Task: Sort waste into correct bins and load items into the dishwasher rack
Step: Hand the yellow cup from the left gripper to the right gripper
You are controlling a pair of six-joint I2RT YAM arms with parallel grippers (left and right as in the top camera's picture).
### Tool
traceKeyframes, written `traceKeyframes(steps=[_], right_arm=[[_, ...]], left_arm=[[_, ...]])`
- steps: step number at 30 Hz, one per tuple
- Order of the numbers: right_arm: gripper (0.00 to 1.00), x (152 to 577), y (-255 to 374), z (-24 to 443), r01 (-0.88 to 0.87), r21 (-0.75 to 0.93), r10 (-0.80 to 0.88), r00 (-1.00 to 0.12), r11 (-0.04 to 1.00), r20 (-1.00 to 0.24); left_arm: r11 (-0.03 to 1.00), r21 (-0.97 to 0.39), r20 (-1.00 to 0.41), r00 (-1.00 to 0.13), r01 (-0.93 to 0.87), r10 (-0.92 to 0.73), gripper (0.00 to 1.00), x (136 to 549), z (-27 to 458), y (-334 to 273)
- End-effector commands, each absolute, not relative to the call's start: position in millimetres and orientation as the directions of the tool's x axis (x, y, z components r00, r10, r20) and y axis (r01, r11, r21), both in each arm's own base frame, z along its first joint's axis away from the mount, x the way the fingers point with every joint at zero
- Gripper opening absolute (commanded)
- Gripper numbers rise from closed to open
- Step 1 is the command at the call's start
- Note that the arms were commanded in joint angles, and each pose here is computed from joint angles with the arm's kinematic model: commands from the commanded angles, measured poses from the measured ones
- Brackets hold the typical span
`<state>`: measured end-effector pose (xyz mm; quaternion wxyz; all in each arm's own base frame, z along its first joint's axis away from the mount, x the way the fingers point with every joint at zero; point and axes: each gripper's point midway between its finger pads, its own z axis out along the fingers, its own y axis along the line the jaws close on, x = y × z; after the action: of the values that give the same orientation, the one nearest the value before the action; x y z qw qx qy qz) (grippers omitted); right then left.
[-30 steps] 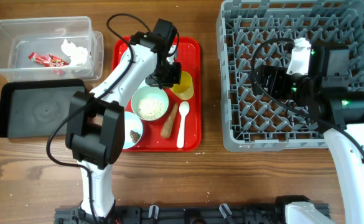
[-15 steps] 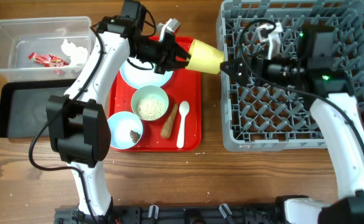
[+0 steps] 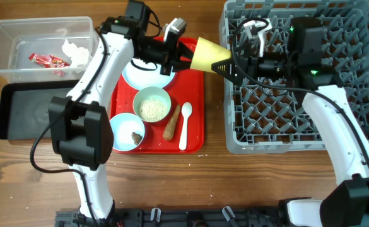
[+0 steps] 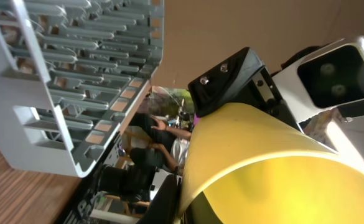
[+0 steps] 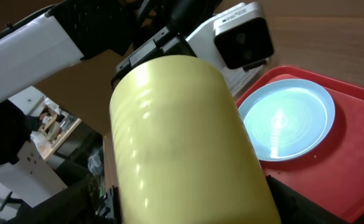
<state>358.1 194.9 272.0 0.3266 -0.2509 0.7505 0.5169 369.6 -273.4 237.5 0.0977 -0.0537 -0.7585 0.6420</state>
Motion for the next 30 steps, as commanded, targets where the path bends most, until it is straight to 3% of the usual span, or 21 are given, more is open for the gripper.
traceKeyframes(steps=[1,6,14,18,30], right_arm=[[0.83,353.4,203.8,278.3,-0.750,0.599,-0.055,-0.636,0.280,-0.770],[0.72,353.0,204.6,281.6,-0.749,0.607,-0.048,-0.639,0.267,-0.768],[0.71,350.5,204.3,278.1,-0.730,0.628,-0.051,-0.662,0.270,-0.748],[0.61,351.2,204.1,278.2,-0.716,0.642,-0.044,-0.677,0.273,-0.735],[0.72,352.6,203.1,275.2,-0.687,0.666,-0.036,-0.703,0.292,-0.710]], left_arm=[[0.141,-0.990,0.035,-0.969,0.000,0.244,0.04,356.9,259.8,-284.8],[0.141,-0.990,0.032,-0.964,0.005,0.262,0.04,351.7,259.7,-291.4],[0.133,-0.991,0.006,-0.966,0.030,0.260,0.04,354.8,260.4,-291.2],[0.138,-0.990,0.001,-0.966,0.036,0.258,0.04,355.7,259.3,-291.3],[0.133,-0.990,-0.011,-0.967,0.046,0.255,0.04,358.8,260.7,-292.3]])
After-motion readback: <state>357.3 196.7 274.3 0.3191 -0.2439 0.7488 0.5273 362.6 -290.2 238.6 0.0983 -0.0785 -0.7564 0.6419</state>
